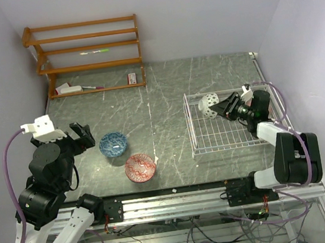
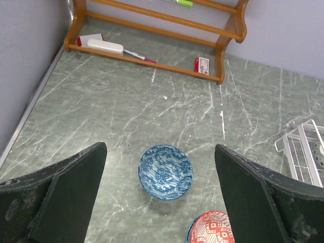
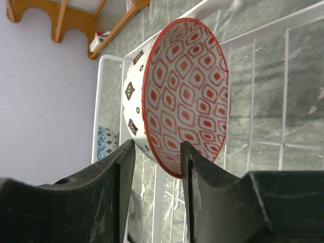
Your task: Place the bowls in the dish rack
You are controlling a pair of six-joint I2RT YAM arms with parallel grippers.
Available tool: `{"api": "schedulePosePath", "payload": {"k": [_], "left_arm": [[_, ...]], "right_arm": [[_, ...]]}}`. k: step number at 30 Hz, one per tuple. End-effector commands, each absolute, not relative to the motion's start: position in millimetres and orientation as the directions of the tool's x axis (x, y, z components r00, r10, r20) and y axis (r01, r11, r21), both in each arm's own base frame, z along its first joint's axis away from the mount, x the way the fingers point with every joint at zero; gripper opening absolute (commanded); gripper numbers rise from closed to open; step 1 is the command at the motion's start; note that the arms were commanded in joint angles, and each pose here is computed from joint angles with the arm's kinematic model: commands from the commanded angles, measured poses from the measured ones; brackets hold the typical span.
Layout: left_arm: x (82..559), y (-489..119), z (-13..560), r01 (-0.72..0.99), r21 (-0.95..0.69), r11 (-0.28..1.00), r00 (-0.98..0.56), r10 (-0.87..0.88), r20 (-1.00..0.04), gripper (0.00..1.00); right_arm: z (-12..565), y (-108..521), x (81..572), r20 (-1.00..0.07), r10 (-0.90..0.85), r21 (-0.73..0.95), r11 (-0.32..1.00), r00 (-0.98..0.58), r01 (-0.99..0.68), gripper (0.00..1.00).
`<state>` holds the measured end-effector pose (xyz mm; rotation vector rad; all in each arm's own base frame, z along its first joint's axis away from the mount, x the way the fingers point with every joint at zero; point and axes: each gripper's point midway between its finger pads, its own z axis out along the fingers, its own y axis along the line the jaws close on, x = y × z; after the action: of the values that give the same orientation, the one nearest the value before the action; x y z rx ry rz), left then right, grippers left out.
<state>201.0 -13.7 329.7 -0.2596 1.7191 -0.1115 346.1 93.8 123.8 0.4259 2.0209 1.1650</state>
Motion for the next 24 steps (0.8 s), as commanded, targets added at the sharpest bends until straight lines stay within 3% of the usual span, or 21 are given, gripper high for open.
{"api": "schedulePosePath", "payload": {"k": [1,14,20,24], "left_arm": [[202.3,-15.8,332.7,-0.098,-0.241,0.965,-0.127,-0.253,-0.959,0.99],[205.0,-19.7,326.1,-0.089,-0.243,0.966,-0.141,-0.253,-0.957,0.99],[205.8,-20.2,323.8,-0.088,-0.241,0.966,-0.143,-0.252,-0.957,0.99],[206.0,-21.3,323.1,-0.084,-0.246,0.966,-0.143,-0.256,-0.956,0.99]], "right_arm": [[108.6,81.3,338.8,-0.435,0.63,0.822,0.57,-0.643,0.003,0.4],[107.5,79.5,321.1,-0.436,0.65,0.816,0.577,-0.623,0.031,0.35],[113.6,70.6,318.4,-0.468,0.648,0.78,0.623,-0.601,0.064,0.37],[117.0,65.1,315.1,-0.484,0.639,0.752,0.653,-0.598,0.09,0.44]]}}
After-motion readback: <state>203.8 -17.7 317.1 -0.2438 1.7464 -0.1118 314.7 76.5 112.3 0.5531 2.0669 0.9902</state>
